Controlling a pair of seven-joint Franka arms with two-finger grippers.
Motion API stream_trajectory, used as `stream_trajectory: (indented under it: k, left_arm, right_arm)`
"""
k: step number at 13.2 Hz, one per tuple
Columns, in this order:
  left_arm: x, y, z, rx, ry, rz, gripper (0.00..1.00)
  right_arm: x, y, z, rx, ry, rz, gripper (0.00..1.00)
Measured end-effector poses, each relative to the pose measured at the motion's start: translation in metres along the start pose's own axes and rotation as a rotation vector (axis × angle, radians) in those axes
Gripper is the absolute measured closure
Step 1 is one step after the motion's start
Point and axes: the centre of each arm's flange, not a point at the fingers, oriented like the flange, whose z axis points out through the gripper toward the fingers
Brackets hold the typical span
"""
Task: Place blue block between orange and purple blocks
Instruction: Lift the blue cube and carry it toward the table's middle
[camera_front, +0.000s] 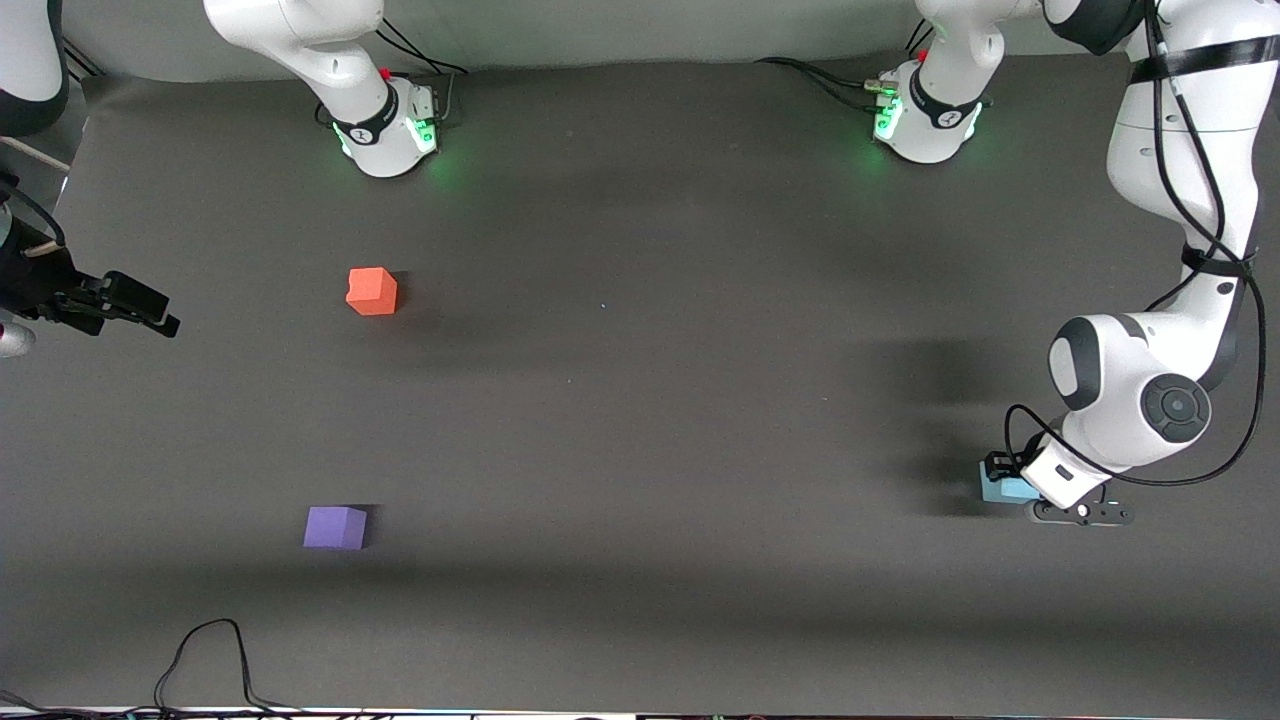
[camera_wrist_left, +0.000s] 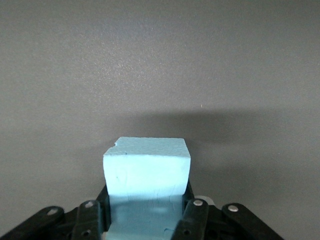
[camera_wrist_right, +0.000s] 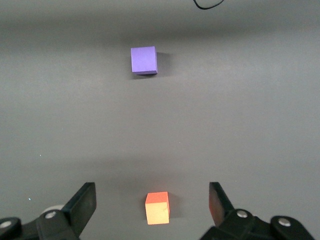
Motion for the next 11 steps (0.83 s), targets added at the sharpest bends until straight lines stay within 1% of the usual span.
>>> stream_trajectory:
  k: [2, 4, 5, 6, 9, 11]
  left_arm:
    - [0.003, -0.001, -0.006, 0.0, 0.0, -0.006, 0.46]
    - [0.005, -0.004, -0.023, -0.002, -0.038, -0.012, 0.46]
    - [0.006, -0.005, -0.042, -0.003, -0.063, -0.014, 0.46]
    - [0.007, -0.005, -0.067, -0.004, -0.09, -0.017, 0.46]
    - [0.004, -0.002, -0.167, -0.007, -0.171, -0.031, 0.48]
    - [0.002, 0.015, -0.226, -0.007, -0.203, -0.065, 0.48]
  right_arm:
    - [0.0, 0.0, 0.0, 0.0, 0.0, 0.0, 0.0]
    - [0.0, 0.0, 0.0, 0.0, 0.0, 0.0, 0.0]
    - [0.0, 0.0, 0.0, 0.0, 0.0, 0.0, 0.0]
    - [0.0, 0.0, 0.0, 0.0, 0.0, 0.0, 0.0]
    - [0.0, 0.0, 0.0, 0.0, 0.0, 0.0, 0.0]
    - [0.0, 0.0, 0.0, 0.0, 0.0, 0.001, 0.0]
